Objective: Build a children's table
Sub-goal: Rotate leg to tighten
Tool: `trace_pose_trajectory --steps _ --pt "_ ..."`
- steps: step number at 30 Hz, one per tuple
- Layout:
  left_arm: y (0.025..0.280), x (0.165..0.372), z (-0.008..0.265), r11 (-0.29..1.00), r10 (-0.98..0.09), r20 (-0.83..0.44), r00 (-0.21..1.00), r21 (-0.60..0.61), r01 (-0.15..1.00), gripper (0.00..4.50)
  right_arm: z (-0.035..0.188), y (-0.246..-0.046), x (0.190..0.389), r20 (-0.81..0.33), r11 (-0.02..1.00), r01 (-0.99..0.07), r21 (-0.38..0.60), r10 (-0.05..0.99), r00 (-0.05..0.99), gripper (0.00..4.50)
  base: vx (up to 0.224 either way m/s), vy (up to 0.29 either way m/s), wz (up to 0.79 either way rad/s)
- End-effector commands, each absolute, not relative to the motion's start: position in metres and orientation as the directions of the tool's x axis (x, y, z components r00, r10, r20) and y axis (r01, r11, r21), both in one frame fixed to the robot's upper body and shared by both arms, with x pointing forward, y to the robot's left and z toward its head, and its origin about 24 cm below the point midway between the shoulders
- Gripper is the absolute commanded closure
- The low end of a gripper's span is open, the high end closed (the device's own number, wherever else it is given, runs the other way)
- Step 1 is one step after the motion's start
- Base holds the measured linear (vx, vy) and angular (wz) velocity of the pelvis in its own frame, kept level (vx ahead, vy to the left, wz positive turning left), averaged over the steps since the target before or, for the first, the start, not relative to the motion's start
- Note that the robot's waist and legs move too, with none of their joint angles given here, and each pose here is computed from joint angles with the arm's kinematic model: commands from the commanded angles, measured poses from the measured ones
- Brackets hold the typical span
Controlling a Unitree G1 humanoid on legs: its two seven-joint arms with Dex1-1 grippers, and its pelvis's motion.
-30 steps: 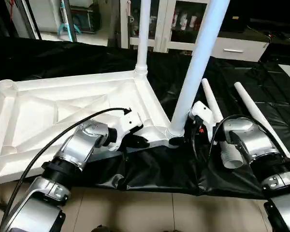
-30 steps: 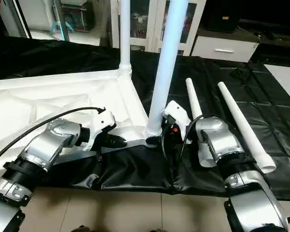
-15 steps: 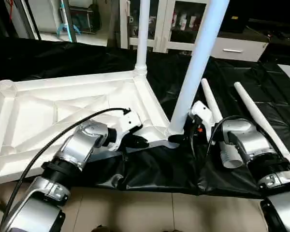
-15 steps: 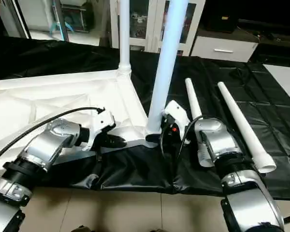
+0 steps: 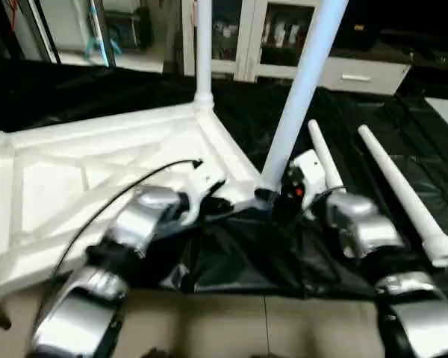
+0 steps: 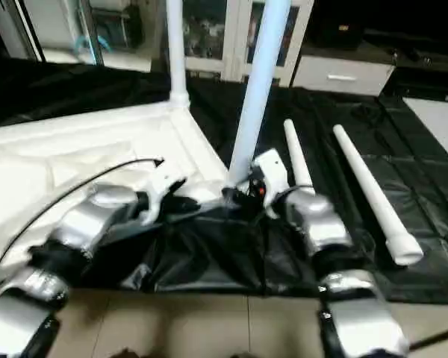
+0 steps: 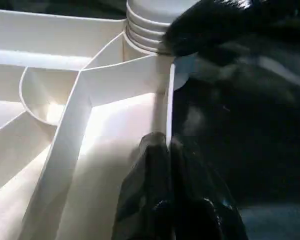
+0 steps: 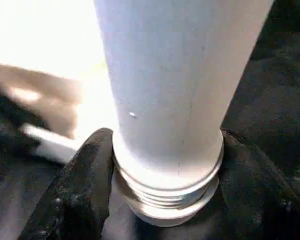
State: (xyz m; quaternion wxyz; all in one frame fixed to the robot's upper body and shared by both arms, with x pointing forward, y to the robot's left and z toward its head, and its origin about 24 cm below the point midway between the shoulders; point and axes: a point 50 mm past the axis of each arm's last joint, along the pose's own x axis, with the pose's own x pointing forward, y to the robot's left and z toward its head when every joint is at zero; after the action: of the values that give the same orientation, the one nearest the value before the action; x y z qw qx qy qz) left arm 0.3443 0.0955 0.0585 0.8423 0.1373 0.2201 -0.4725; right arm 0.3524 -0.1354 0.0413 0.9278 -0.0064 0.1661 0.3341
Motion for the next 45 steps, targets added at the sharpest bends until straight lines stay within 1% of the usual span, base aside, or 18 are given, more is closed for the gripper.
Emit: trace_pose_trajectory --steps 1,2,4,5,8,10,11,15,18,19,20,24,26,33,36,37,41,45 --pt "0.079 0.357 0.074 0.6 -0.726 -0.38 0.573 0.058 0.798 4.5 0.038 -0.1 0.353 -0.267 0.799 -0.586 0.136 0.599 0.755 1.83 0.0 0.0 0.0" --pt "0.078 0.361 0.075 0.623 -0.708 -0.373 0.6 0.07 0.779 4.5 0.034 -0.096 0.354 -0.285 0.845 -0.518 0.133 0.533 0.797 1.83 0.0 0.0 0.0" --pt "0.077 0.363 0.076 0.637 -0.697 -0.369 0.615 0.077 0.767 4.5 0.032 -0.093 0.355 -0.297 0.872 -0.473 0.129 0.489 0.82 1.83 0.0 0.0 0.0" --pt "0.073 0.368 0.078 0.663 -0.672 -0.362 0.646 0.094 0.743 4.5 0.028 -0.087 0.357 -0.319 0.923 -0.367 0.116 0.385 0.866 1.83 0.0 0.0 0.0" --pt "0.066 0.374 0.082 0.693 -0.639 -0.35 0.685 0.125 0.71 4.5 0.026 -0.075 0.359 -0.353 0.972 -0.213 0.096 0.233 0.906 1.83 0.0 0.0 0.0" --pt "0.064 0.375 0.084 0.7 -0.632 -0.341 0.696 0.133 0.701 4.5 0.027 -0.066 0.358 -0.359 0.978 -0.194 0.078 0.208 0.91 1.83 0.0 0.0 0.0" --pt "0.062 0.377 0.085 0.704 -0.63 -0.331 0.703 0.138 0.696 4.5 0.03 -0.054 0.358 -0.349 0.982 -0.187 0.038 0.189 0.918 1.83 0.0 0.0 0.0" --pt "0.061 0.376 0.083 0.691 -0.64 -0.335 0.692 0.143 0.708 4.5 0.038 -0.054 0.362 -0.307 0.987 -0.157 0.041 0.162 0.938 1.84 0.0 0.0 0.0" --pt "0.063 0.376 0.081 0.68 -0.646 -0.342 0.682 0.147 0.718 4.5 0.04 -0.058 0.364 -0.291 0.987 -0.147 0.067 0.161 0.943 1.84 0.0 0.0 0.0" --pt "0.062 0.375 0.08 0.669 -0.655 -0.344 0.673 0.15 0.728 4.5 0.043 -0.057 0.364 -0.264 0.977 -0.198 0.078 0.211 0.941 1.84 0.0 0.0 0.0" --pt "0.062 0.375 0.08 0.661 -0.661 -0.346 0.666 0.153 0.735 4.5 0.044 -0.058 0.364 -0.242 0.975 -0.211 0.071 0.222 0.945 1.28 0.0 0.0 0.0" --pt "0.061 0.374 0.078 0.641 -0.675 -0.347 0.651 0.16 0.75 4.5 0.047 -0.067 0.362 -0.205 0.972 -0.226 0.06 0.233 0.95 1.02 0.0 0.0 0.0" --pt "0.06 0.372 0.077 0.63 -0.686 -0.344 0.641 0.16 0.76 4.5 0.046 -0.08 0.355 -0.213 0.967 -0.256 0.017 0.253 0.944 0.69 0.0 0.0 0.0" --pt "0.051 0.373 0.08 0.605 -0.711 -0.319 0.627 0.177 0.777 4.5 0.048 -0.106 0.327 -0.222 0.938 -0.345 0.014 0.34 0.914 0.67 0.0 0.0 0.0" --pt "0.042 0.373 0.087 0.625 -0.724 -0.234 0.649 0.179 0.76 4.5 0.05 -0.115 0.314 -0.213 0.939 -0.343 0.024 0.34 0.916 0.67 0.0 0.0 0.0" --pt "0.042 0.373 0.087 0.625 -0.724 -0.232 0.649 0.178 0.76 4.06 0.05 -0.115 0.314 -0.213 0.939 -0.343 0.024 0.34 0.916 0.63 0.0 0.0 0.0" --pt "0.039 0.372 0.09 0.602 -0.756 -0.205 0.622 0.153 0.783 3.74 0.05 -0.12 0.31 -0.233 0.952 -0.305 0.029 0.303 0.924 0.63 0.0 0.0 0.0" --pt "0.045 0.377 0.1 0.637 -0.733 -0.156 0.662 0.186 0.748 3.47 0.057 -0.118 0.308 -0.23 0.946 -0.323 0.025 0.32 0.919 0.63 0.0 0.0 0.0"
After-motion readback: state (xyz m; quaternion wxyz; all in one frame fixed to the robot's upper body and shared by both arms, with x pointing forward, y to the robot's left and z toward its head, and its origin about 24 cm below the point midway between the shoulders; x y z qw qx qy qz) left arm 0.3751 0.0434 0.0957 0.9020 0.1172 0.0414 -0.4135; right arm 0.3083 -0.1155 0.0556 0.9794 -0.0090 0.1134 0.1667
